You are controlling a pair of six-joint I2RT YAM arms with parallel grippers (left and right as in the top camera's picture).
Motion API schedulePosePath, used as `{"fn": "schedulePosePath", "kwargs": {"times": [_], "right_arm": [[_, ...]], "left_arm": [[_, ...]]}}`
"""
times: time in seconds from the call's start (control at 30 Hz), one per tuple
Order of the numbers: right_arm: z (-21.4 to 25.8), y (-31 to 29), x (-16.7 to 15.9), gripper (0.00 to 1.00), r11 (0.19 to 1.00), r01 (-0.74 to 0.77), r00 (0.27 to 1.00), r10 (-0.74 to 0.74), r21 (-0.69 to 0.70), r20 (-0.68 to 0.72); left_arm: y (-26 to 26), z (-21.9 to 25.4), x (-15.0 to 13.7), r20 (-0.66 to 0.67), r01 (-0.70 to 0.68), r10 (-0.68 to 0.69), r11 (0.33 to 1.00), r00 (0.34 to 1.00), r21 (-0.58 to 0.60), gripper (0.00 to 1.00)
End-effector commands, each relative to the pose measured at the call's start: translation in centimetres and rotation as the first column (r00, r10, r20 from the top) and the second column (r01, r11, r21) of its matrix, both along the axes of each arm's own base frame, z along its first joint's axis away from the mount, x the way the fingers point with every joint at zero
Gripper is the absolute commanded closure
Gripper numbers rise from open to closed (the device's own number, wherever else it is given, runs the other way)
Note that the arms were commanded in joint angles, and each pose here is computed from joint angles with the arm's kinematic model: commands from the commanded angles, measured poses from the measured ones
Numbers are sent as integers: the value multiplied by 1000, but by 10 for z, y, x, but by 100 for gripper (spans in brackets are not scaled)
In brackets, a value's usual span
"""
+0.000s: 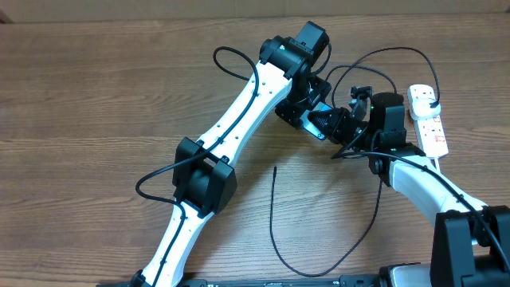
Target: Plug charger to phone and switch on socket
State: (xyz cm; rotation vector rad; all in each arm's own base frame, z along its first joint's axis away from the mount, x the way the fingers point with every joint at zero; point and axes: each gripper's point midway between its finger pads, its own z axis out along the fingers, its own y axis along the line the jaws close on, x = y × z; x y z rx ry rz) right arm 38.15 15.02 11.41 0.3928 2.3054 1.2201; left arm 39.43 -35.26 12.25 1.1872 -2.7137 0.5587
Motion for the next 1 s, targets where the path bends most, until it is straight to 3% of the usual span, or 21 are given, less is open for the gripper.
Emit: {"fn": "schedulePosePath", "kwargs": {"times": [0.0, 0.1, 0.53, 0.97], "right_arm": [[10, 5, 3, 93, 1000, -26, 999, 26, 4, 36], [9, 4, 4, 95, 1000, -20, 999, 20, 0, 36], [6, -3, 9, 96, 999, 22, 999, -21, -28, 39], [3, -10, 14, 96, 995, 95, 995, -95, -20, 0]], "left_arm": [[-10, 17, -3, 33, 31, -30, 999, 999, -36, 16], [-8, 17, -1, 48, 60, -59, 998, 997, -34, 0], [7, 20, 7, 36, 111, -108, 990, 993, -85, 0], [52, 46, 35, 122, 169, -157, 980, 980, -101, 0]]}}
